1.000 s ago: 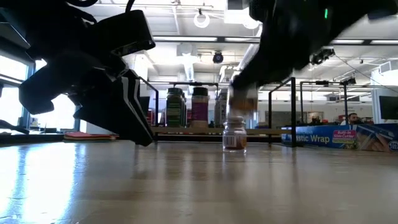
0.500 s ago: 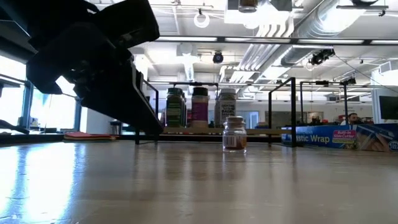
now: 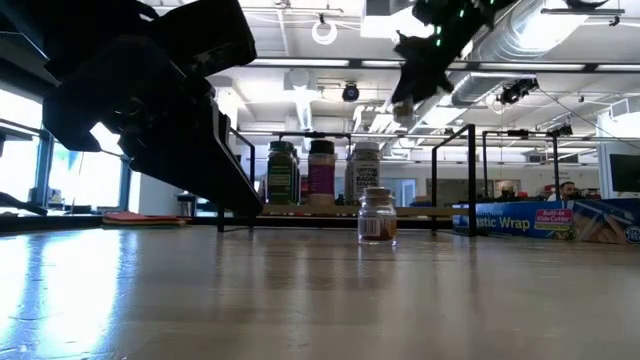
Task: Shelf spices
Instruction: Put the top left brown seasoning bottle on the shelf
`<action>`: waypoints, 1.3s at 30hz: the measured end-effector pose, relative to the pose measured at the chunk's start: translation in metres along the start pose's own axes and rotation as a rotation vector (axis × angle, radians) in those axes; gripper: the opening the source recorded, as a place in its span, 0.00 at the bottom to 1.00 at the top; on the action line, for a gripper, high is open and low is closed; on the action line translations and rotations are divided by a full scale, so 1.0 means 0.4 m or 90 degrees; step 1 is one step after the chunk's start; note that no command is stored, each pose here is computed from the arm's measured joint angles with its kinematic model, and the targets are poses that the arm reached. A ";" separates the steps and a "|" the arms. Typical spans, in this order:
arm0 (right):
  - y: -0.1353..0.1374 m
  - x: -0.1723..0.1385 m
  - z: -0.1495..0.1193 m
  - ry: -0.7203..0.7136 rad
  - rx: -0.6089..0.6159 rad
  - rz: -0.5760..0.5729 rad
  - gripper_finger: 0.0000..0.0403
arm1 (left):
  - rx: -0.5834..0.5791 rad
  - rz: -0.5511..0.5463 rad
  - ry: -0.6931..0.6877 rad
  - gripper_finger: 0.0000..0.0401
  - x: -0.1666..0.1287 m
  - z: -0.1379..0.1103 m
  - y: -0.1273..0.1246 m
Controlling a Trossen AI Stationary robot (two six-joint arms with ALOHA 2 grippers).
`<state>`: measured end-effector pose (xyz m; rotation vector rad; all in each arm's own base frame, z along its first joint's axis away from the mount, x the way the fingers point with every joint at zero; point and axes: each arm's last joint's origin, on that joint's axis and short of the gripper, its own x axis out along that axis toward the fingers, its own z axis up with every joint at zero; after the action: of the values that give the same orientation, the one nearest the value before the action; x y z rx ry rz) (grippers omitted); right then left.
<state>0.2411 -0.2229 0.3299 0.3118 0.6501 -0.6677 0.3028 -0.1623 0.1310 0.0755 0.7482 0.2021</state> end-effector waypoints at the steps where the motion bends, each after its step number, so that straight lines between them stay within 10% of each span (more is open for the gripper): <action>1: -0.007 0.031 -0.006 0.001 0.014 0.005 0.40 | 0.000 0.001 0.000 0.26 0.000 0.000 0.000; 10: -0.041 0.227 -0.066 0.102 0.029 -0.074 0.40 | -0.005 0.003 -0.001 0.26 0.000 0.001 0.001; 23: -0.047 0.265 -0.082 0.118 0.059 -0.089 0.40 | -0.008 0.002 -0.005 0.26 0.000 0.002 0.000; 39: -0.048 0.242 -0.103 0.178 -0.224 0.052 0.40 | 0.021 0.005 -0.006 0.26 0.001 0.003 0.002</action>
<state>0.2677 -0.2639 0.2347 0.1031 1.0014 -0.4235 0.3037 -0.1614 0.1318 0.1107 0.7423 0.1970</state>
